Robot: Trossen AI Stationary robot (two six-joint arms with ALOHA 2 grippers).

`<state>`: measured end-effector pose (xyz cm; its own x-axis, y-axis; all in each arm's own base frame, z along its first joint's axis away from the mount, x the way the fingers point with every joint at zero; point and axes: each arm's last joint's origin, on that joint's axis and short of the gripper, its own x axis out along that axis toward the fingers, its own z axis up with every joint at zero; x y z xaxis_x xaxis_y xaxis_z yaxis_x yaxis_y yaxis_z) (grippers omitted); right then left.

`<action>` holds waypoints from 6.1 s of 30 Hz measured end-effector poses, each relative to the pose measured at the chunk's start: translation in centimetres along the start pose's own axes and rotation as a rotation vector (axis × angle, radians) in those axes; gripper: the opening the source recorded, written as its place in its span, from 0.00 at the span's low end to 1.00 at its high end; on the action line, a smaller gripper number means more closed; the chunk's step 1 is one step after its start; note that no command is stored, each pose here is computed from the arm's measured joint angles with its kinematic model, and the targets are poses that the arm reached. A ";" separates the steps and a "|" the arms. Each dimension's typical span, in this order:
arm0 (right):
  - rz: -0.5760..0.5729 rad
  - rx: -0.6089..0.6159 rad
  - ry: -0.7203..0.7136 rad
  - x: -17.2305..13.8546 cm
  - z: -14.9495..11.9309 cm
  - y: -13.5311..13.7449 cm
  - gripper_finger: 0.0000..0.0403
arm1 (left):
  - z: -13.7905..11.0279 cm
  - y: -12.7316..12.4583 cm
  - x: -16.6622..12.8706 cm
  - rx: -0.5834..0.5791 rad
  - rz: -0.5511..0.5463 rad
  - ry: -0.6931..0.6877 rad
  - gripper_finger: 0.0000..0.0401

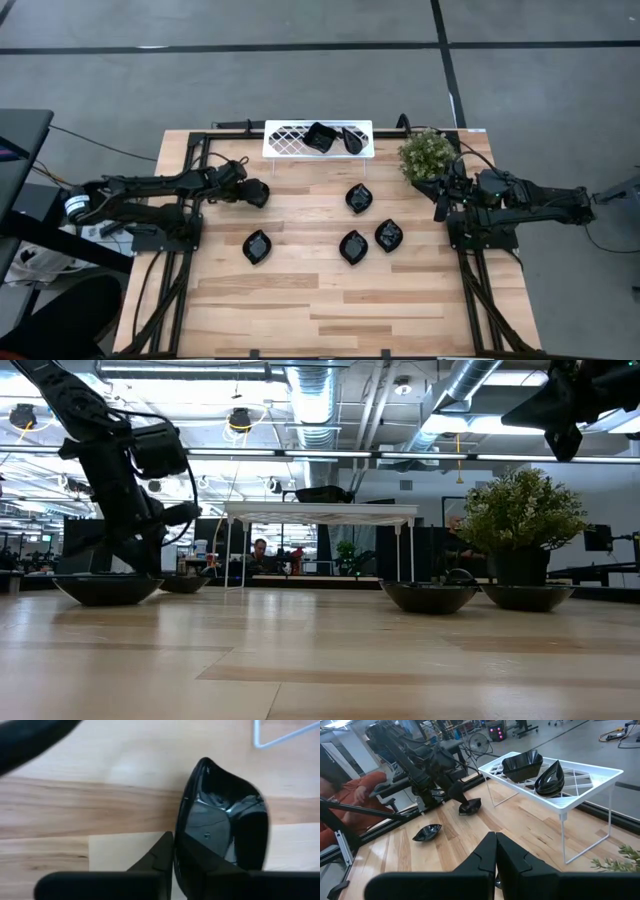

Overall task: Pick & Place Mini shaped plates
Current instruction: Put the leaf-shaped plate on the shelf, then stack the leaf-shaped plate on top of the other leaf-shaped plate on the shelf

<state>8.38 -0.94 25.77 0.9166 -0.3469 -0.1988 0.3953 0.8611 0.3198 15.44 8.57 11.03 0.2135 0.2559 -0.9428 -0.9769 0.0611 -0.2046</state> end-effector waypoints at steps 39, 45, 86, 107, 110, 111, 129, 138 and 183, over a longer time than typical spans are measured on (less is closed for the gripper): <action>-0.002 -0.002 0.000 0.0 0.0 0.0 0.00 | -2.5 -5.5 -6.9 0.090 -0.509 0.021 0.02; -0.002 -0.002 0.000 0.0 0.0 0.0 0.00 | -2.1 -7.1 -8.9 0.105 -0.589 -0.011 0.01; -0.002 -0.001 0.000 0.0 0.0 0.0 0.00 | 10.4 -10.9 -12.3 0.137 -0.436 -0.355 0.01; -0.001 -0.001 0.000 0.0 0.0 0.0 0.00 | 14.2 -11.1 -7.5 0.154 -0.265 -0.174 0.01; -0.001 -0.001 0.001 0.0 0.0 0.0 0.00 | 14.2 -11.2 -7.2 0.155 -0.258 -0.167 0.01; -0.001 -0.001 0.001 0.0 0.0 0.0 0.00 | 14.2 -11.2 -7.0 0.157 -0.254 -0.163 0.01; -0.001 -0.001 0.001 0.0 0.0 0.0 0.00 | 14.3 -11.4 -6.2 0.159 -0.243 -0.154 0.01; -0.001 -0.001 0.000 0.0 0.0 0.0 0.00 | 14.3 -11.3 -6.2 0.157 -0.230 -0.166 0.06; -0.001 -0.001 0.000 0.0 0.0 0.0 0.00 | 14.3 -11.2 -6.1 0.204 -0.192 -0.190 0.26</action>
<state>8.38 -0.94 25.77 0.9160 -0.3480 -0.1994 0.3965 0.8610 0.3186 25.12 20.13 22.86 0.4093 0.3954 -0.8223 -0.9018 0.3123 -0.2988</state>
